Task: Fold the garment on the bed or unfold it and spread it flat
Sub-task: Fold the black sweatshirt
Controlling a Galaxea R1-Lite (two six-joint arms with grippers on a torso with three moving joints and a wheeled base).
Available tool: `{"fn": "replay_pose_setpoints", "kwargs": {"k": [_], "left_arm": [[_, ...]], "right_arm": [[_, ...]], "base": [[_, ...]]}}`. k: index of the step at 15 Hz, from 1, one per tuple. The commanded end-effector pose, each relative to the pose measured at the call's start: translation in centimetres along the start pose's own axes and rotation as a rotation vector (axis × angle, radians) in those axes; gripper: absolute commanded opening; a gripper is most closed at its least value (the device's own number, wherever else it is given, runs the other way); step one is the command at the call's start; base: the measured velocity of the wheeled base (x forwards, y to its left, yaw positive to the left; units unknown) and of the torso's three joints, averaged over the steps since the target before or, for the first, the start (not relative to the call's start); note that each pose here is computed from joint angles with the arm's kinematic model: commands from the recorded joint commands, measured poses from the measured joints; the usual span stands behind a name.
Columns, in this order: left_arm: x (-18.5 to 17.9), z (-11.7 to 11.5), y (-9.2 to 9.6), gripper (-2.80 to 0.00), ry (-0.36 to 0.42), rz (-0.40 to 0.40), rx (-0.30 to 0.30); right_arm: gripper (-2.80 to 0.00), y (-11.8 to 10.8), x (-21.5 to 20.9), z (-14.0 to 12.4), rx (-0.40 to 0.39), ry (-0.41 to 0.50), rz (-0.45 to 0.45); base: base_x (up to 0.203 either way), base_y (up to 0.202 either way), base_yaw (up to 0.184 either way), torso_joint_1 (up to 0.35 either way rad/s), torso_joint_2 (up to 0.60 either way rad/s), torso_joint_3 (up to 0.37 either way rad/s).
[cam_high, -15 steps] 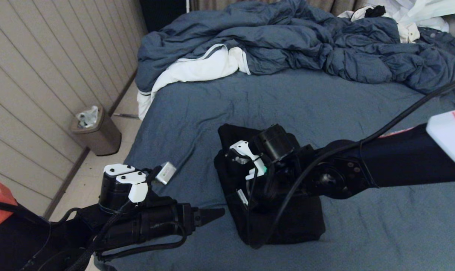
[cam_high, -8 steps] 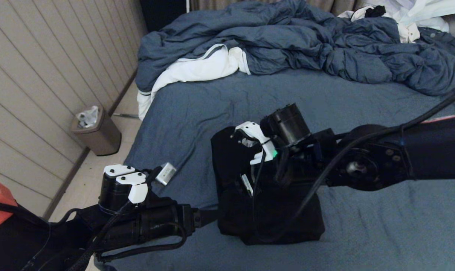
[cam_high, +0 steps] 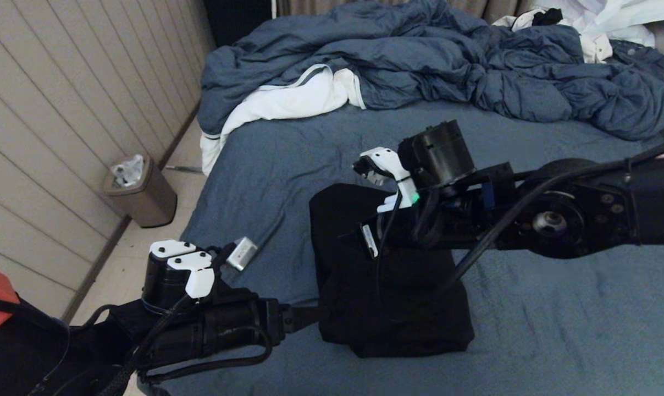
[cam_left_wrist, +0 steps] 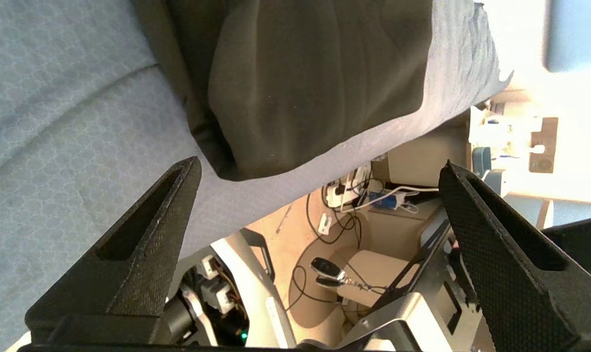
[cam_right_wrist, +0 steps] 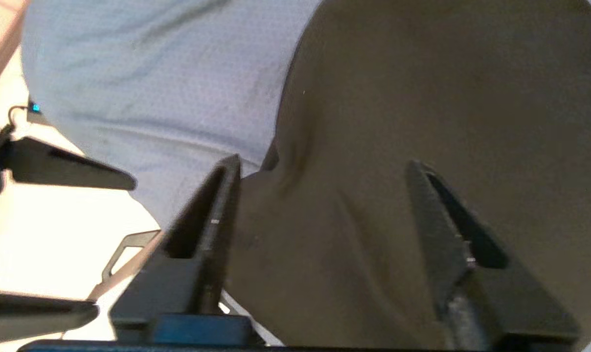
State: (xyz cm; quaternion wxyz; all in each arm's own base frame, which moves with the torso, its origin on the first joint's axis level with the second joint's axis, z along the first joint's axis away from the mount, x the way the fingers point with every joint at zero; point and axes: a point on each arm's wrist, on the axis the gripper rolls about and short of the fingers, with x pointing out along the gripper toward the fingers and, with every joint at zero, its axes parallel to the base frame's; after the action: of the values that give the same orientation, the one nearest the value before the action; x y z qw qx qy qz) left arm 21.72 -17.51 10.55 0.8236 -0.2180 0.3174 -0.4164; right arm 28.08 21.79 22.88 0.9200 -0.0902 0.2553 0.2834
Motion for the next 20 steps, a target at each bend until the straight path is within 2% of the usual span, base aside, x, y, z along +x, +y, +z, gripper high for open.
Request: {"fn": "replay_pose_setpoints", "kwargs": {"k": [1, 5, 8, 12, 15, 20], "left_arm": [[-0.1, 0.1, -0.1, 0.0, -0.006, -0.006, 0.0], [0.1, 0.0, 0.1, 0.0, 0.0, -0.002, -0.003], [0.2, 0.0, 0.1, 0.0, 0.0, 0.0, -0.004], [0.2, 0.0, 0.1, 0.0, 0.003, 0.001, -0.005], [0.1, 0.1, 0.0, 0.0, 0.002, 0.0, -0.004], [0.0, 0.4, -0.2, 0.0, -0.018, -0.001, 0.004]], "right_arm": [[0.0, -0.9, 0.6, 0.1, 0.038, 0.003, -0.03], [0.0, -3.1, 0.8, -0.4, 0.086, 0.022, -0.102], [0.0, -3.3, 0.6, -0.6, 0.105, 0.028, -0.108], [0.0, -3.3, 0.9, -2.4, 0.115, 0.09, -0.118], [0.0, -4.7, 0.2, -2.4, 0.138, 0.078, -0.15], [0.0, -4.9, -1.5, -2.4, 0.143, 0.059, -0.155]], "base": [[0.0, 0.0, 0.0, 0.0, 0.0, 0.0], [0.0, 0.0, 0.0, 0.0, 0.0, 0.0], [0.0, 0.0, 0.0, 0.0, 0.0, 0.0], [0.0, 0.0, 0.0, 0.0, 0.0, 0.0], [0.0, 0.0, 0.0, 0.0, 0.0, 0.0], [0.0, 0.0, 0.0, 0.0, 0.0, 0.0]]}}
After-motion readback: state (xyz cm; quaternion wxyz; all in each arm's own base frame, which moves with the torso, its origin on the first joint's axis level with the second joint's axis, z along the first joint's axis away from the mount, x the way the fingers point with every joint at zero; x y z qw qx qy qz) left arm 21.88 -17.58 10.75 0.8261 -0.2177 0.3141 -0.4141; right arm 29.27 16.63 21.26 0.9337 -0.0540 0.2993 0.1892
